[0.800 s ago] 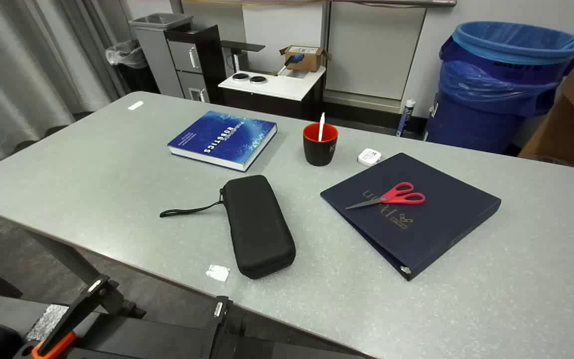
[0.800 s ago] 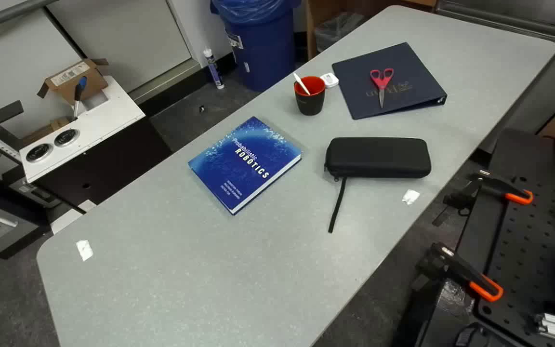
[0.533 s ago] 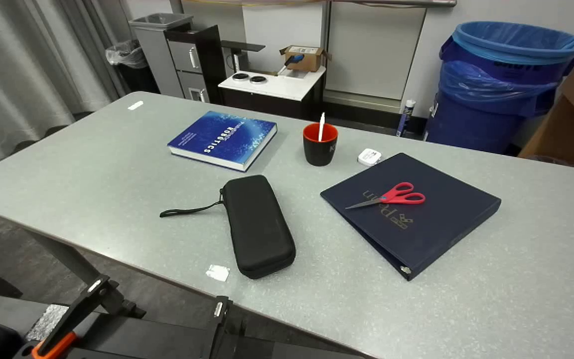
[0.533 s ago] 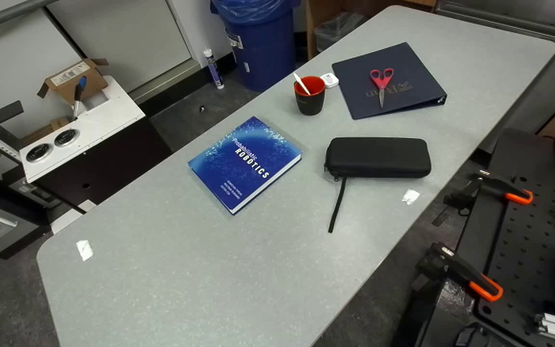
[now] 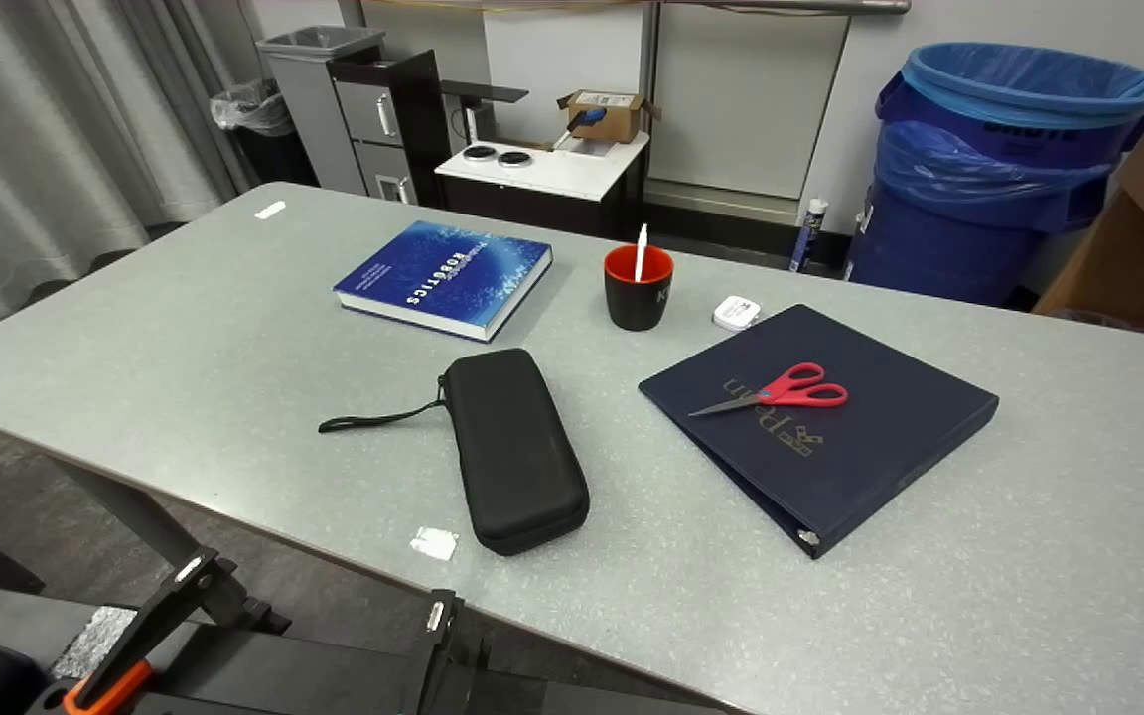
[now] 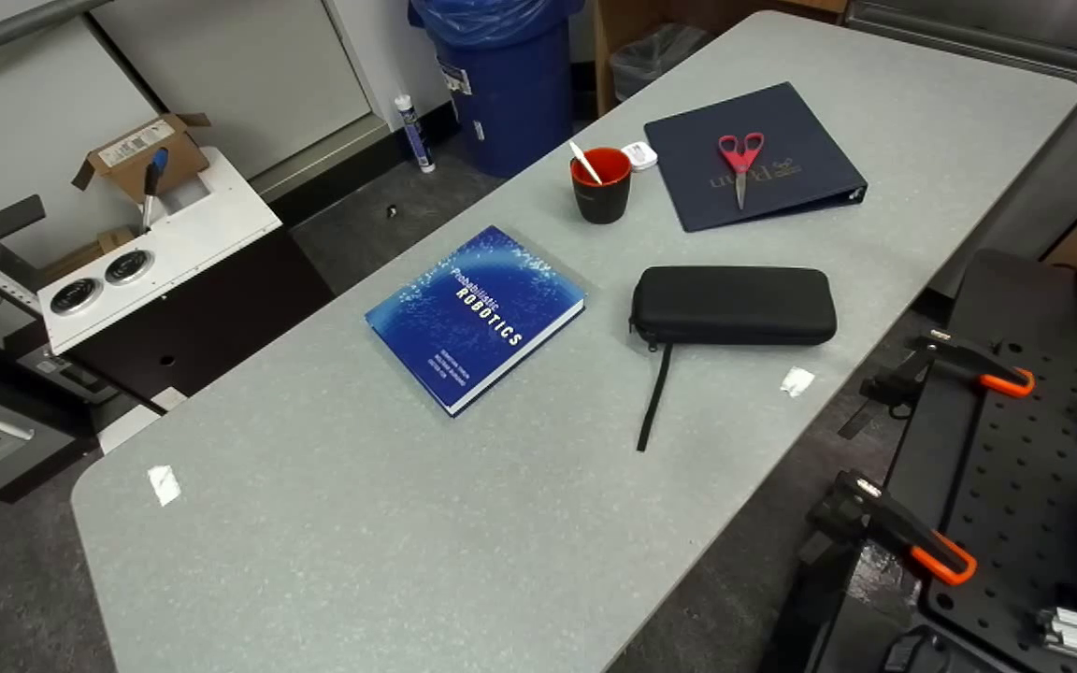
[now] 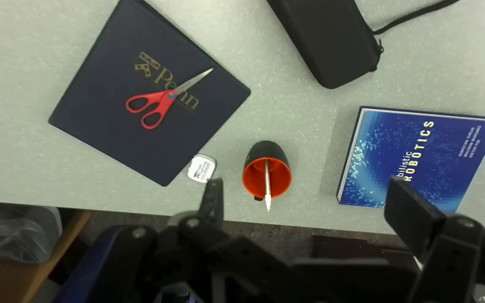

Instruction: Remove the pen from the mug cup and place it on the table

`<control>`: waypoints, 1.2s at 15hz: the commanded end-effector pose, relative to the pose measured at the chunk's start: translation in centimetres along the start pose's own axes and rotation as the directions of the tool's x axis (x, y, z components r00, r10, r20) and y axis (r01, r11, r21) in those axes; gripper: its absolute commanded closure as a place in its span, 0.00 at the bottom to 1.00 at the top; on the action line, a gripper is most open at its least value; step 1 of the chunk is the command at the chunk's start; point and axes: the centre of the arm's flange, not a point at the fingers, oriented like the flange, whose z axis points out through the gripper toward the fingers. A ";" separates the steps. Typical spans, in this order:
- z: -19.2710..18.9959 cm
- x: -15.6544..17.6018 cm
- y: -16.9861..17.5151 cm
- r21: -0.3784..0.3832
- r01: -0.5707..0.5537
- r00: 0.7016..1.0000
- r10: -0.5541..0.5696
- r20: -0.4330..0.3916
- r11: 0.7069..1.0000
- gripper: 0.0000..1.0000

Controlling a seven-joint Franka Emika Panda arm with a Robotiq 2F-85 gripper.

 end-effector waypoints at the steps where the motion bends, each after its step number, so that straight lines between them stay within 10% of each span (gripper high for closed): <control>1: 4.9 7.0 -0.8 0.006 -0.050 0.999 0.050 0.015 0.999 0.00; 10: 6.5 5.4 -1.2 -0.013 -0.023 0.999 0.024 0.044 1.000 0.00; 18: 20.1 15.9 -2.8 -0.044 -0.187 0.982 0.188 0.029 0.981 0.00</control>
